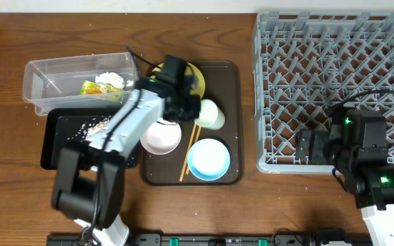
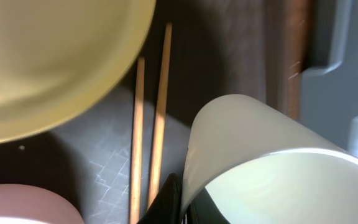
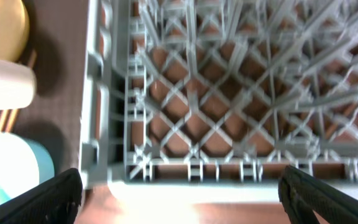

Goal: Sort waste into correct bins and load items into the dishwasher rack

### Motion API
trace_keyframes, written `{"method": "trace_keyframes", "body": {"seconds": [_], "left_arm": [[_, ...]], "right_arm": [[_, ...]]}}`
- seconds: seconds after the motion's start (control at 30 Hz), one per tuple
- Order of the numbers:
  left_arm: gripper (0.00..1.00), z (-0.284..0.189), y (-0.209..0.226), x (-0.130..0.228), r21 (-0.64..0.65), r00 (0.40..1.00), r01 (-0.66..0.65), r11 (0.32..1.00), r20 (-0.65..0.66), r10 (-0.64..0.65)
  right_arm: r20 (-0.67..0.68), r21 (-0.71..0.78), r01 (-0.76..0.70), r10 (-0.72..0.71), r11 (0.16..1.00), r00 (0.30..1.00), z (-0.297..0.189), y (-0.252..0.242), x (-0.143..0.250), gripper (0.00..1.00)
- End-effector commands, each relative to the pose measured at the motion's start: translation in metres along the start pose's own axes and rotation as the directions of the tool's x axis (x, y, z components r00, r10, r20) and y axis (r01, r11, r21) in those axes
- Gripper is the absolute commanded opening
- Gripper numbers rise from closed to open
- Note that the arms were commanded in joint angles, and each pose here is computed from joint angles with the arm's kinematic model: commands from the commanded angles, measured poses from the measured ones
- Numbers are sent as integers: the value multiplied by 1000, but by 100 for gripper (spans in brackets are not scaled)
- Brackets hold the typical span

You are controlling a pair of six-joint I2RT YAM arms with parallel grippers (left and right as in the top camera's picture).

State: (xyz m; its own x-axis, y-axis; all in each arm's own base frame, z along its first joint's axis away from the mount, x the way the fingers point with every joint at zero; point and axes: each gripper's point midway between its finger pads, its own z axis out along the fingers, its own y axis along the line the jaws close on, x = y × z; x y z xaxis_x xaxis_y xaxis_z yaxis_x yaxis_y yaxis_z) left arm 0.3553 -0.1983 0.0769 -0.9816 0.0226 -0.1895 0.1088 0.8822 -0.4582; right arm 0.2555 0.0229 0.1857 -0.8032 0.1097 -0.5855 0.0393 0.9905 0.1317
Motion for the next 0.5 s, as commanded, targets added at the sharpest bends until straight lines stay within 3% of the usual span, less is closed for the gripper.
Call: {"method": "trace_keyframes", "body": {"seconds": [0.0, 0.1, 0.2, 0.3, 0.47], "left_arm": [[6, -43, -18, -27, 232, 991, 97, 968, 66, -116], [6, -65, -22, -46, 422, 980, 153, 894, 55, -194], [6, -90, -38, -56, 625, 985, 121, 771, 23, -173], [6, -108, -59, -50, 756, 996, 61, 651, -7, -85], [6, -110, -86, -30, 815, 999, 31, 578, -49, 15]], "right_arm": [[103, 23, -21, 19, 1000, 994, -6, -5, -27, 99], [166, -61, -1, 11, 998, 986, -5, 10, -46, 99], [157, -295, 102, -57, 950, 986, -2, 53, -48, 99], [145, -561, 204, -148, 802, 978, -8, 100, -37, 99], [181, -809, 291, -253, 511, 950, -21, 147, -18, 98]]}}
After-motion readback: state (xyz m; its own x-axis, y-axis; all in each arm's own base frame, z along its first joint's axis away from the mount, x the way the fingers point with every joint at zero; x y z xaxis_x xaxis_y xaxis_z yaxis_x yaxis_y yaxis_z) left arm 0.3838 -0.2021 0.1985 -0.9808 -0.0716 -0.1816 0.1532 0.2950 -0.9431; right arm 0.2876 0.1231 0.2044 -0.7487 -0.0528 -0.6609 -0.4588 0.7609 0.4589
